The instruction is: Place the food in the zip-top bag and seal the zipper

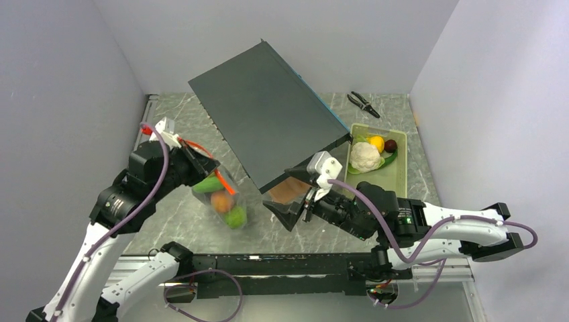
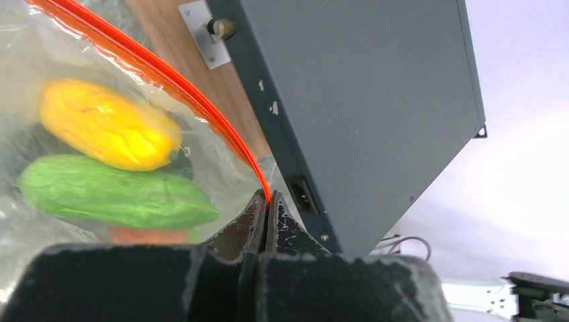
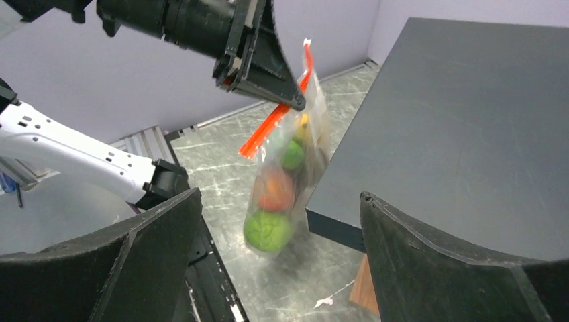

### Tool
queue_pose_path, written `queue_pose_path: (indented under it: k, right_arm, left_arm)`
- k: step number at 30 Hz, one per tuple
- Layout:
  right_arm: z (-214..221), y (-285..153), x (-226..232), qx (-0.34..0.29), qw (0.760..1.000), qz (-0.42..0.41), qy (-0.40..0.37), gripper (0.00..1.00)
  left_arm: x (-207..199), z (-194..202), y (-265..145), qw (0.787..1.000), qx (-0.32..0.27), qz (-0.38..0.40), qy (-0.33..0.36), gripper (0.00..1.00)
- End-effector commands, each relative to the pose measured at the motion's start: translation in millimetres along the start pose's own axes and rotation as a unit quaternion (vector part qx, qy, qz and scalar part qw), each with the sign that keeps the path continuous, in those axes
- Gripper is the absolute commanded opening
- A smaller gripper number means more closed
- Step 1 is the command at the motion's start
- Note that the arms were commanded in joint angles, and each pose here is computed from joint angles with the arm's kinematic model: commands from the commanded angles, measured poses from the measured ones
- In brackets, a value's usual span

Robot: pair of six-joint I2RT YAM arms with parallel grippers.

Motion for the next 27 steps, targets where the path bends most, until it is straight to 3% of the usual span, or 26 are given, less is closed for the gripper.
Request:
queue_pose_path:
  k: [1, 7, 11, 14, 19, 27]
  right_arm:
    - [3, -5, -6, -0.002, 1.0, 0.016, 0.022, 0.89]
    - [4, -11, -9, -0.006, 0.999, 0.014, 0.029, 0.9]
    - [3, -11, -9, -0.011, 1.0, 0.01, 0.028, 0.9]
    - [6, -8, -8, -0.01, 1.0, 0.011, 0.022, 0.9]
    - [12, -4, -7, -0.004, 1.0, 0.011, 0.017, 0.91]
    - [17, -5, -8, 0.002, 1.0, 0.015, 0.02, 0.91]
  left_arm:
    - [-20, -23, 4, 0.989, -0.033, 0.089, 0.11, 0.0]
    - [6, 5, 19, 0.969, 0.036, 0.11, 0.216, 0.0]
    - [50, 31, 34, 0.962, 0.095, 0.05, 0.253, 0.0]
    - [86, 50, 40, 0.966, 0.118, -0.027, 0.229, 0.0]
    - [134, 50, 30, 0.959, 0.077, -0.206, 0.18, 0.0]
    - [168, 34, 11, 0.918, 0.017, -0.365, 0.155, 0.0]
Point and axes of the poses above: each gripper's point midway between its finger pads, its own y axis out along the fingers, its own x axis along the line the jaws close on, z = x × y, the point moved 5 cm from there along -y, back along the fingers, and after that the axes turned 11 degrees about y, right-handed, at the moved point
